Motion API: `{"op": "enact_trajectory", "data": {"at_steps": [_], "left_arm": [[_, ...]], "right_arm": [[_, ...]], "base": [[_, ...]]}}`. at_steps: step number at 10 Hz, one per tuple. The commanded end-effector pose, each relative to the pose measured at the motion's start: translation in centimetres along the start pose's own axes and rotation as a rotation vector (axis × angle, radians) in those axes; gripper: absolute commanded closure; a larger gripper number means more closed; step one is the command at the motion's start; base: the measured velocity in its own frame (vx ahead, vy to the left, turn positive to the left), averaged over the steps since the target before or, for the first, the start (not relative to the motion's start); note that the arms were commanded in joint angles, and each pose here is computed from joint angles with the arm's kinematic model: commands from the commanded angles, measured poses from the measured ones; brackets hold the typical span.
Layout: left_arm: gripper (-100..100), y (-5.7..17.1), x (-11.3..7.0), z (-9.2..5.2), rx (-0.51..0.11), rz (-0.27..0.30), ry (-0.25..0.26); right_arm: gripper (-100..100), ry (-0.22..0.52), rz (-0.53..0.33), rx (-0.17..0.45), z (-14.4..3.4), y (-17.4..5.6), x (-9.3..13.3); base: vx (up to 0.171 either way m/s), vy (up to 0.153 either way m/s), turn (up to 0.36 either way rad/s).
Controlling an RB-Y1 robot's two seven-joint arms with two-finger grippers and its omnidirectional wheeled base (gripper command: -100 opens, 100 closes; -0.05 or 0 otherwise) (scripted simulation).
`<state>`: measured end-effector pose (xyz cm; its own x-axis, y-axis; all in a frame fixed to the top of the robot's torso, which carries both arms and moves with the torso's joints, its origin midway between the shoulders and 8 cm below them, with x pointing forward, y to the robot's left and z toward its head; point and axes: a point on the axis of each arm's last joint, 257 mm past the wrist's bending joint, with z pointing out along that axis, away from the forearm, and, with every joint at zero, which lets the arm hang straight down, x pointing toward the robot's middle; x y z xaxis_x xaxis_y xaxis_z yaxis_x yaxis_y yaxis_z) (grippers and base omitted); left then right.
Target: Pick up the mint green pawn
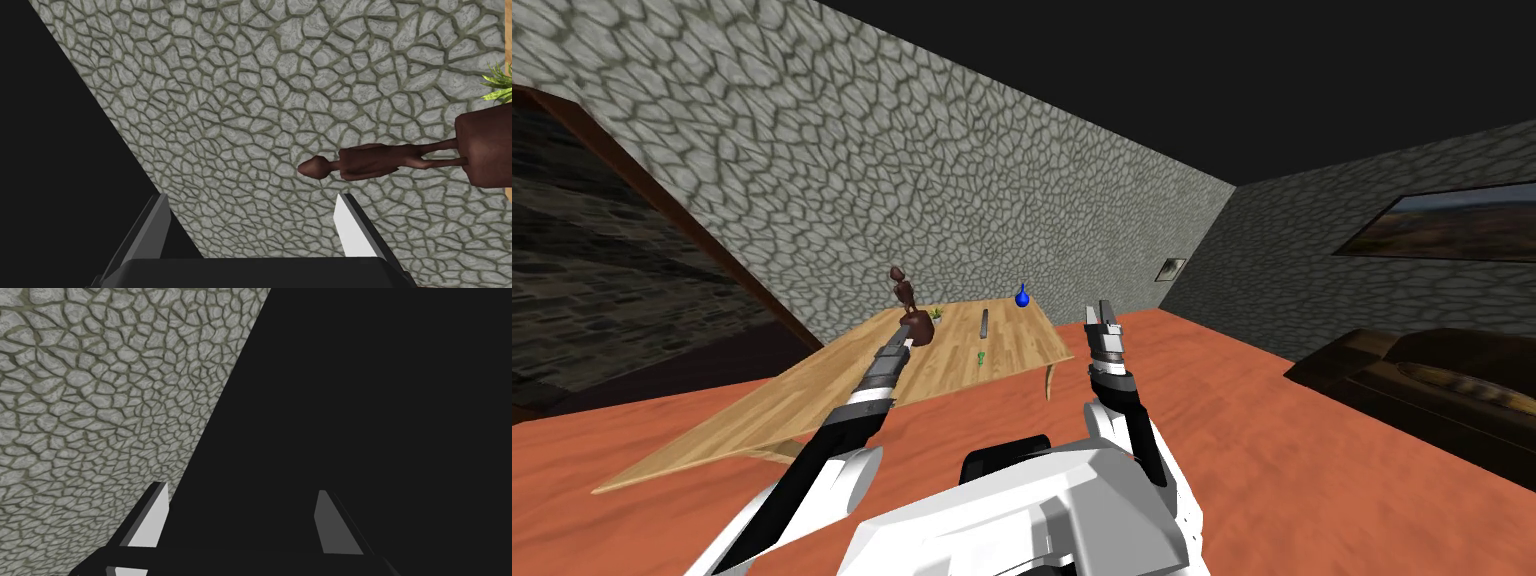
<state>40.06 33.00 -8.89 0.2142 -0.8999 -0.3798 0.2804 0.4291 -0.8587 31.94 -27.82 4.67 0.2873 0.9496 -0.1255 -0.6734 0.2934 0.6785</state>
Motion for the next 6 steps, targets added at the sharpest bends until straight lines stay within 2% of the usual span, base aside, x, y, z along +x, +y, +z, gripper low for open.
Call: {"op": "enact_trajectory", "data": {"at_steps": [1,2,6], "left_arm": [[-100,2.5,0.2,0.3,-0.065,0.047,0.016],[-100,2.6,0.2,0.3,-0.068,0.047,0.017],[-100,10.1,-0.2,-0.2,-0.255,0.153,0.061]], "right_arm": [[0,0.000,0.000,0.000,0.0,0.0,0.0],[0,0.000,0.000,0.000,0.0,0.0,0.0],[0,0.000,0.000,0.000,0.0,0.0,0.0]], "base": [[0.008,-0.015,-0.185],[0.005,-0.009,-0.064],[0.009,-0.018,-0.206]]}}
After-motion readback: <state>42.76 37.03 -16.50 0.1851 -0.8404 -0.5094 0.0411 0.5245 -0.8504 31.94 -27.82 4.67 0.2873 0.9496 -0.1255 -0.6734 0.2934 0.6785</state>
